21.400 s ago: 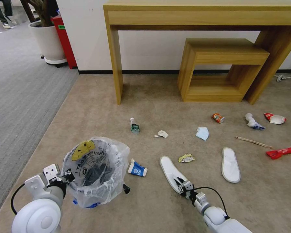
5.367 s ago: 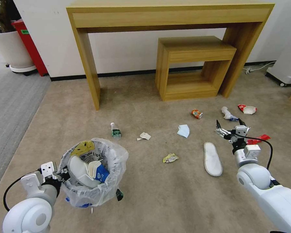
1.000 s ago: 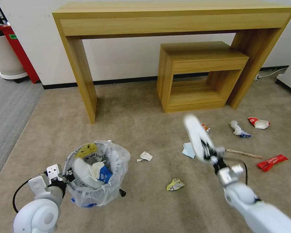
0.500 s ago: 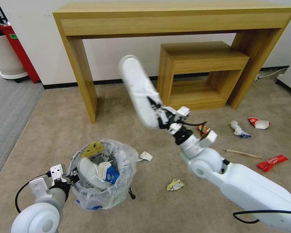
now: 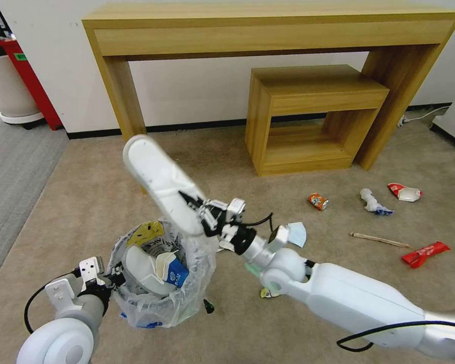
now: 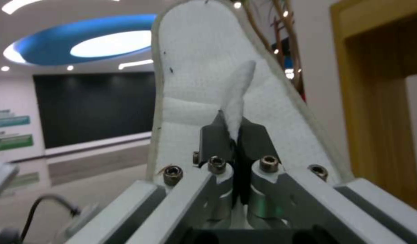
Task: Pick up the trash bin and place the garbage on the floor into it.
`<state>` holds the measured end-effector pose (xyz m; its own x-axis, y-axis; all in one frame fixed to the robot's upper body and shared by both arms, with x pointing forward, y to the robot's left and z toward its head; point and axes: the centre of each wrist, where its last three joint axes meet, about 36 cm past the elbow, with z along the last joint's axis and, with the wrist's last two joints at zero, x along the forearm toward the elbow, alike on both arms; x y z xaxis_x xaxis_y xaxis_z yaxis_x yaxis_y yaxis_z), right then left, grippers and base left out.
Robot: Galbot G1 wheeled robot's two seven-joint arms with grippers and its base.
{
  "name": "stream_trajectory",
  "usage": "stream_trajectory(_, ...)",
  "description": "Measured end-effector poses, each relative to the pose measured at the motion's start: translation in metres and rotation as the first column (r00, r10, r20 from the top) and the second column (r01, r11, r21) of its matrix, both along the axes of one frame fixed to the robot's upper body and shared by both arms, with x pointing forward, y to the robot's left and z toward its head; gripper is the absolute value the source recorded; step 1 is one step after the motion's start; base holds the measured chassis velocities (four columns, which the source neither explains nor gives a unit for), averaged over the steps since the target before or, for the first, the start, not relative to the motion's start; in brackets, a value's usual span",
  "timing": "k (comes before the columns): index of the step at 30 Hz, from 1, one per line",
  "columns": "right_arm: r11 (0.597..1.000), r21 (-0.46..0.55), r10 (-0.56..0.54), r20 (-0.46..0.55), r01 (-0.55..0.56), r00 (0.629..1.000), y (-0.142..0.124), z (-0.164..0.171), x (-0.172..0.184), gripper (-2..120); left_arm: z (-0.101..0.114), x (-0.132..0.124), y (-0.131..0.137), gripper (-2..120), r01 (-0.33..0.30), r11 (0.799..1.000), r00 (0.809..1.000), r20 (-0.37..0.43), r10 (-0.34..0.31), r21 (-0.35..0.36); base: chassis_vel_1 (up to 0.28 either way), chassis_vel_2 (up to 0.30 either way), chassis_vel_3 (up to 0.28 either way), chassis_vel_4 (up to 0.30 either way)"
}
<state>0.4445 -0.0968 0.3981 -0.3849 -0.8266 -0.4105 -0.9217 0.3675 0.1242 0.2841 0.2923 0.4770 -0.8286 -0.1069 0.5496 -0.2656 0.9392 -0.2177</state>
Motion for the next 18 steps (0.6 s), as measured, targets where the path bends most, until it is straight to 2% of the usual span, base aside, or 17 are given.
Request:
stream_trajectory(6, 0.997, -0.047, 0.057, -0.001, -0.057, 0.998, 0.022, -0.019, 0.005, 0, 0.002, 0.001, 0.001, 1, -0.004, 1.0, 1.0, 0.008, 0.004, -0.005, 0.0, 0.0, 0.0, 0.0)
stream_trajectory(11, 0.994, -0.057, 0.098, 0.0, -0.098, 0.995, 0.037, -0.022, 0.002, 0, 0.004, 0.001, 0.003, 1, -0.007, 1.0, 1.0, 0.012, 0.007, -0.007, 0.0, 0.0, 0.0, 0.0)
stream_trajectory(18, 0.989, -0.097, 0.11, 0.001, -0.109, 0.994, 0.038, -0.034, -0.001, 0, 0.004, 0.002, 0.002, 1, -0.007, 1.0, 1.0, 0.016, 0.007, -0.014, 0.0, 0.0, 0.0, 0.0)
